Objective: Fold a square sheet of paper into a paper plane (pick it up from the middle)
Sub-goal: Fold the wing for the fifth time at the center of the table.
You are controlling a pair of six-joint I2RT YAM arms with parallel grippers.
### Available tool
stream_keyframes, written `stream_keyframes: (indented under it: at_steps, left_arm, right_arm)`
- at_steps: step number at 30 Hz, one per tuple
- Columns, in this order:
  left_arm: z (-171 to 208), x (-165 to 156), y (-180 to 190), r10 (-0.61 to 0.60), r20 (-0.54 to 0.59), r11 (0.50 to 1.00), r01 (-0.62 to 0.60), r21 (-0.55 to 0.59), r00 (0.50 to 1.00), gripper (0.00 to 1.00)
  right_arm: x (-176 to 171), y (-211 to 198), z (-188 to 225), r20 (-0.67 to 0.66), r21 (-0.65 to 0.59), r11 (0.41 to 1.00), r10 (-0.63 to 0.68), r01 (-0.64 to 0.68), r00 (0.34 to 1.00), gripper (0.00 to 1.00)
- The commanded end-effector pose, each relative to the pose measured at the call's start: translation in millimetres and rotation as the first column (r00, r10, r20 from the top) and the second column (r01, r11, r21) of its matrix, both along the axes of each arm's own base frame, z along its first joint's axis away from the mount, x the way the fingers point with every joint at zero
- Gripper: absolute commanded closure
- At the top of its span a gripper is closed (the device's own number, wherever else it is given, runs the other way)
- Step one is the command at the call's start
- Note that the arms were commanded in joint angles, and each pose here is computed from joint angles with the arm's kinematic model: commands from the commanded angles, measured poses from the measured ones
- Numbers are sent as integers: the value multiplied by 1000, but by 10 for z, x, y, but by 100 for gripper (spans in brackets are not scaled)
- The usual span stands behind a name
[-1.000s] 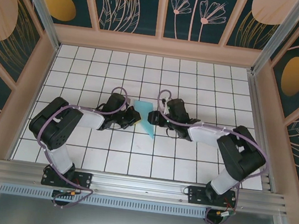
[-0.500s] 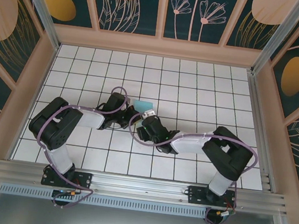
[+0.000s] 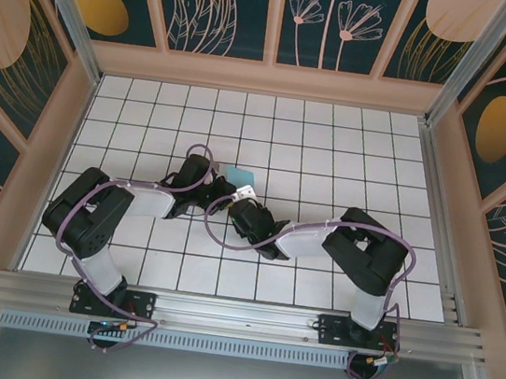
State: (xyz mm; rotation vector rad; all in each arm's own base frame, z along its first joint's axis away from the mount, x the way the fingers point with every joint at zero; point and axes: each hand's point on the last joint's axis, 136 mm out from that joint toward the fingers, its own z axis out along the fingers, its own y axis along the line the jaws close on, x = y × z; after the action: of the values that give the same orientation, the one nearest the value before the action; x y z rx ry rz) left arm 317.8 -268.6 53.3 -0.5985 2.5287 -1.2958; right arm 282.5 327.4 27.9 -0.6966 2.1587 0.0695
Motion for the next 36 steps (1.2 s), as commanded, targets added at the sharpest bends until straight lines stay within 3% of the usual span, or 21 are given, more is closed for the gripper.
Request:
stream_keyframes:
  at_steps: [1, 8, 17, 24, 30, 36]
  left_arm:
    - [47, 33, 27, 9, 10, 999, -9, 36, 1000, 82]
    - [-73, -3, 66, 3, -9, 997, -2, 75, 1000, 78]
    - [-92, -14, 57, -9, -10, 997, 10, 77, 1000, 93]
    - [-57, -20, 53, -9, -8, 998, 10, 69, 1000, 95]
    - [-13, -29, 42, -13, -6, 998, 13, 57, 1000, 95]
    - [29, -27, 59, -9, 3, 998, 9, 64, 1000, 95]
  right_arm:
    - [-16, -6, 67, 55, -14, 999, 38, -37, 998, 75]
    - [-95, -47, 162, 109, -27, 991, 134, -132, 985, 75]
    - [-101, 8, 215, 127, -12, 986, 167, -167, 978, 67]
    - [-36, 128, 212, 141, -16, 984, 179, -179, 974, 62]
    - [-8, 189, 148, 133, -28, 982, 190, -188, 973, 66]
    - [-11, 146, 68, 109, -36, 982, 189, -186, 976, 77]
